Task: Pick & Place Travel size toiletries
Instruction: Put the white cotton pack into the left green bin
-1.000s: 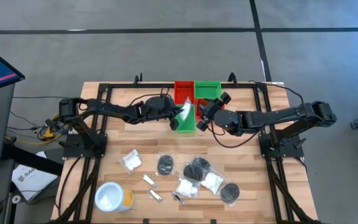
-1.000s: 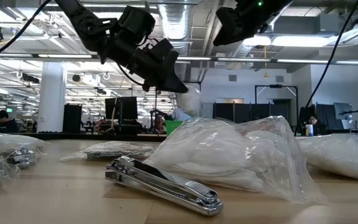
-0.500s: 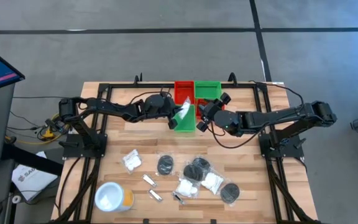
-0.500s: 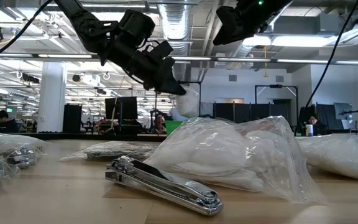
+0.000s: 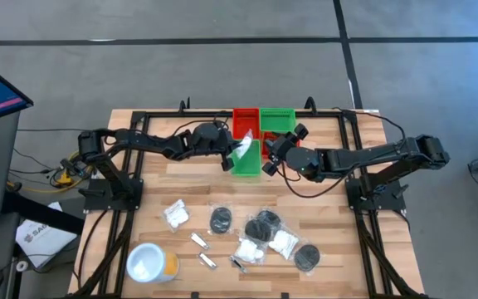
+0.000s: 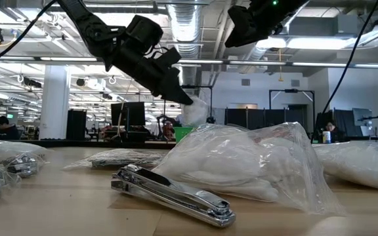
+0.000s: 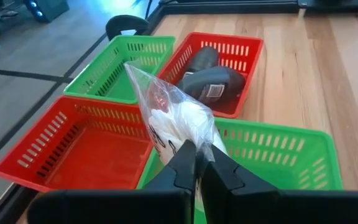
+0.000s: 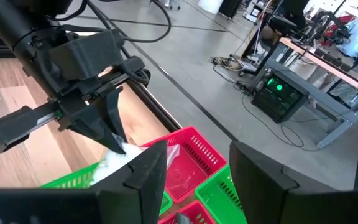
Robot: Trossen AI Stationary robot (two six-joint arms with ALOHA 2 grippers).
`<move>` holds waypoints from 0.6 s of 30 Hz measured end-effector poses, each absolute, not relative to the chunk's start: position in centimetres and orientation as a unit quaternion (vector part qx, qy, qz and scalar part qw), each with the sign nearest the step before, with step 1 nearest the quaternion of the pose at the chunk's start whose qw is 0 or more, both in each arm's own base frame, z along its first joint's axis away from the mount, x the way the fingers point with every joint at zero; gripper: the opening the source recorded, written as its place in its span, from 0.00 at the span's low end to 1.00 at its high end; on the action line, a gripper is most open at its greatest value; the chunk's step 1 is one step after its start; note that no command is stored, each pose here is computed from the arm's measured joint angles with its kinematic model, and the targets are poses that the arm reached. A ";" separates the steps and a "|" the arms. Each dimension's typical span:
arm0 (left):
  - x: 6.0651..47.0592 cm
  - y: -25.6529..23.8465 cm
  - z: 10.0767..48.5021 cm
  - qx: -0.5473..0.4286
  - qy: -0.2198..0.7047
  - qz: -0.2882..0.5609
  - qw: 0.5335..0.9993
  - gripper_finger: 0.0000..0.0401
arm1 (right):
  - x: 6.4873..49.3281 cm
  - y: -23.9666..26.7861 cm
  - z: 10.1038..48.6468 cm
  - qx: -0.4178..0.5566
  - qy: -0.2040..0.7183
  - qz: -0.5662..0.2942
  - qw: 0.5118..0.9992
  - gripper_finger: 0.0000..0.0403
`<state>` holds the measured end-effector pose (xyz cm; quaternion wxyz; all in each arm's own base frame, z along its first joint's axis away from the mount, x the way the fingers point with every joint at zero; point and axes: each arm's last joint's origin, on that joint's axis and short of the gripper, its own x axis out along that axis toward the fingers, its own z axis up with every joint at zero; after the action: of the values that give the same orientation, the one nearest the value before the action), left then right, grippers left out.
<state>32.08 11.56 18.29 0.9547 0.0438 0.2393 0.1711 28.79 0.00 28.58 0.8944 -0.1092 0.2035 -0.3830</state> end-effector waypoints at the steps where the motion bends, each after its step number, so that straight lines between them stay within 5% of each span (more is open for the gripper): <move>1: 32.1 11.6 18.3 0.045 0.239 0.164 0.956 0.00 | 28.8 0.0 28.6 -0.109 0.204 -0.383 0.894 0.41; 18: 32.1 13.0 16.1 0.044 0.265 0.143 0.953 0.01 | 28.8 0.0 28.6 -0.106 0.202 -0.383 0.895 0.39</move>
<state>32.12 13.04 16.10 0.9528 0.0439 0.2646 0.1425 28.79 0.02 28.57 0.8950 -0.1061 0.2023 -0.3832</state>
